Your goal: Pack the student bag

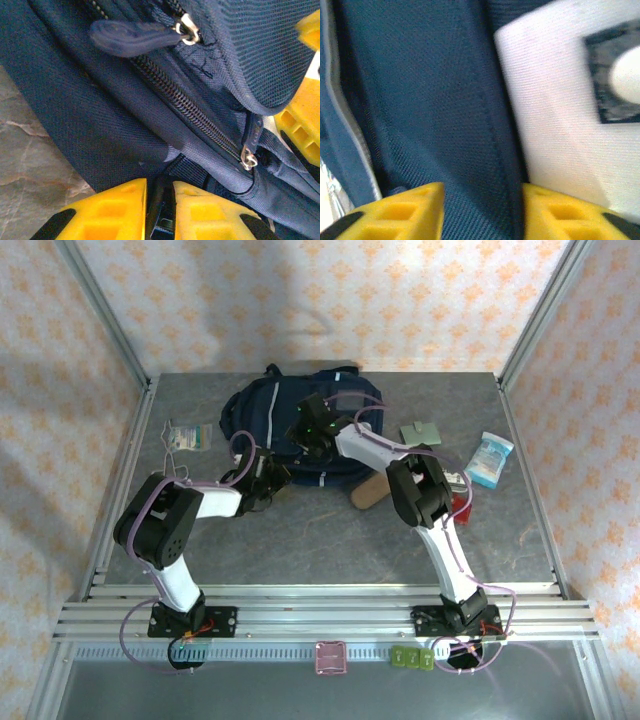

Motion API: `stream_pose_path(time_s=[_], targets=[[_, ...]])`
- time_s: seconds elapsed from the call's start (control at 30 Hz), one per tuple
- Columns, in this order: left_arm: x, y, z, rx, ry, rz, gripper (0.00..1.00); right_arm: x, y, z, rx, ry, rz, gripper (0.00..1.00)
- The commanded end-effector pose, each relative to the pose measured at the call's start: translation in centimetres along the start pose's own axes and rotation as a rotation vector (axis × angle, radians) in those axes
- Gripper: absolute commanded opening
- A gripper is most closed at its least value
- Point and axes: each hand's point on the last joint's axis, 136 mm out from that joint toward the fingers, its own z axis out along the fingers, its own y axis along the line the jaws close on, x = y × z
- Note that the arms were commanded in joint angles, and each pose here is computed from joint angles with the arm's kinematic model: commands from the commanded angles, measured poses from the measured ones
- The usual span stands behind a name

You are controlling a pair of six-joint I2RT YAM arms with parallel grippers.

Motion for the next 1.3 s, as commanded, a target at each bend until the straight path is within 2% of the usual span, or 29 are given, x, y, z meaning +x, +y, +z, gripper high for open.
stream_pose_path(time_s=[0.0,0.03,0.07,0.17,0.27,0.43,0.57,0.83,0.93,1.03,1.13,1.27], targets=[[1.6,0.5,0.5,-0.031,0.055,0.021,0.19,2.3,-5.9,3.9,0.161,0.046,-0.004,0.19],[1.7,0.4,0.5,-0.03,0.056,0.022,0.19,2.5,-6.0,4.2,0.154,0.053,-0.002,0.05],[1.6,0.4,0.5,-0.027,0.056,0.022,0.19,2.5,-5.8,4.2,0.143,0.054,-0.002,0.0],[1.4,0.1,0.1,-0.025,0.05,0.028,0.19,1.9,-4.0,3.4,0.085,0.048,-0.014,0.0],[0.7,-0.8,-0.8,-0.006,0.028,0.047,0.19,0.3,0.2,0.9,-0.076,0.012,-0.031,0.0],[-1.2,-2.4,-2.7,0.001,-0.042,0.101,0.22,-3.2,8.3,-6.3,-0.397,-0.089,-0.067,0.0],[-2.1,-2.6,-2.9,-0.024,-0.062,0.124,0.23,-4.5,11.4,-10.4,-0.531,-0.145,-0.084,0.0],[-2.9,-2.0,-2.7,-0.067,-0.1,0.136,0.3,-4.6,12.0,-13.7,-0.624,-0.183,-0.058,0.0],[-3.9,-2.5,-3.7,-0.059,-0.146,0.151,0.42,-4.7,12.0,-13.9,-0.619,-0.185,-0.062,0.0],[-4.4,-4.1,-4.6,-0.013,-0.166,0.189,0.53,-4.5,12.0,-13.7,-0.619,-0.174,-0.06,0.0],[-4.9,-6.0,-4.8,0.027,-0.165,0.257,0.55,-4.3,12.0,-13.5,-0.624,-0.163,-0.057,0.0],[-5.7,-9.2,-6.2,0.198,-0.187,0.291,0.56,-4.2,12.0,-13.4,-0.624,-0.164,-0.06,0.0]])
